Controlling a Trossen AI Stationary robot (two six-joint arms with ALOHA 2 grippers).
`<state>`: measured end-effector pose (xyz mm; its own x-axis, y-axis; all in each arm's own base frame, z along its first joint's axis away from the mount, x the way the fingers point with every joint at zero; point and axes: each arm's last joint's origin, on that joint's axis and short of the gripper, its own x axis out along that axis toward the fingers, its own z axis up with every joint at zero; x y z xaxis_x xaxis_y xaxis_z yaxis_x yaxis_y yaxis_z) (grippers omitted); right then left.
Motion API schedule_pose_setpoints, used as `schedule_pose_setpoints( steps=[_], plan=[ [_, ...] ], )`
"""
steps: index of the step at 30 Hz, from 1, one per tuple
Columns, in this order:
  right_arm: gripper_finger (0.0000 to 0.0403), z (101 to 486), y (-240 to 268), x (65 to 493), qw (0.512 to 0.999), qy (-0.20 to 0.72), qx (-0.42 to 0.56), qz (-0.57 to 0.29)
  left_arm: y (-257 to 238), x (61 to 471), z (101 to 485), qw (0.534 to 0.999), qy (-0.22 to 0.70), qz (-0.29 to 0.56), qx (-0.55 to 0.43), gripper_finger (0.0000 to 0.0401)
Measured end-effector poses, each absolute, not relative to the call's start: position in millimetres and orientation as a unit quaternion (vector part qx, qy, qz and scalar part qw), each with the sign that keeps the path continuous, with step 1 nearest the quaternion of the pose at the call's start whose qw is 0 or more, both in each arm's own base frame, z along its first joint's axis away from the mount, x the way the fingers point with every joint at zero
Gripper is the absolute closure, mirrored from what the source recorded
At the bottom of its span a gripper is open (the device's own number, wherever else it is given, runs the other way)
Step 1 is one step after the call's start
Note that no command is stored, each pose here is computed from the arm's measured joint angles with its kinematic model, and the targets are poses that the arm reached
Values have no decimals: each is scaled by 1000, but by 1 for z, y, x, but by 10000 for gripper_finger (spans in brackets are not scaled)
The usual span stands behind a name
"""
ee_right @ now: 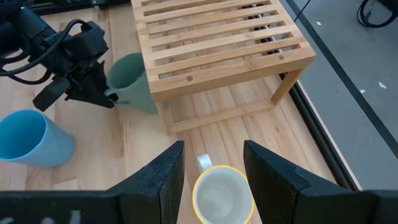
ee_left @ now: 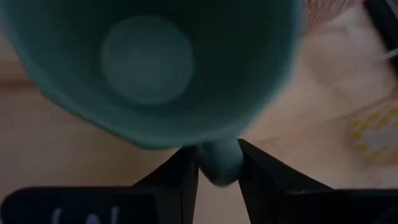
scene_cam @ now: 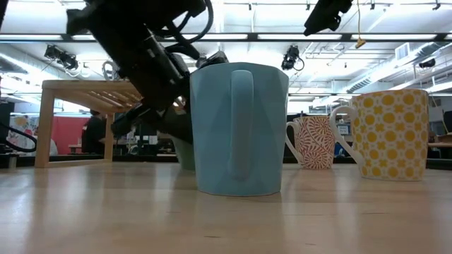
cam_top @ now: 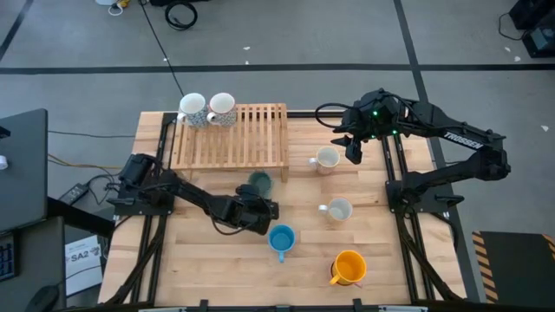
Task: Place coffee mugs
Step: Put the dark green mug on the shelf
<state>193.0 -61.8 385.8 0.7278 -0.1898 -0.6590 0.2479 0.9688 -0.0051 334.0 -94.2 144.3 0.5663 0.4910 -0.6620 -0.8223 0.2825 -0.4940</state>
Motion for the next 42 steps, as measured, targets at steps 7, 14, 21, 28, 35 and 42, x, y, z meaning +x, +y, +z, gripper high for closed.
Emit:
schedule_pose_setpoints(
  steps=[7,14,21,28,35,42],
  plan=[
    [233,386,-62,193,929,350,42,-118,-96,329,147,775,221,419,-419,292],
    [233,386,-62,193,929,349,42,-118,-94,321,161,772,243,413,-417,292],
    [233,386,-62,193,930,346,41,-118,-91,308,173,767,294,409,-398,292],
    [233,386,-62,194,930,346,41,-118,-90,303,176,788,341,389,-336,292],
    [233,387,-62,194,931,344,41,-118,-90,302,175,811,372,362,-271,292],
    [233,387,-62,194,931,344,40,-118,-89,303,175,814,377,358,-258,291]
  ],
)
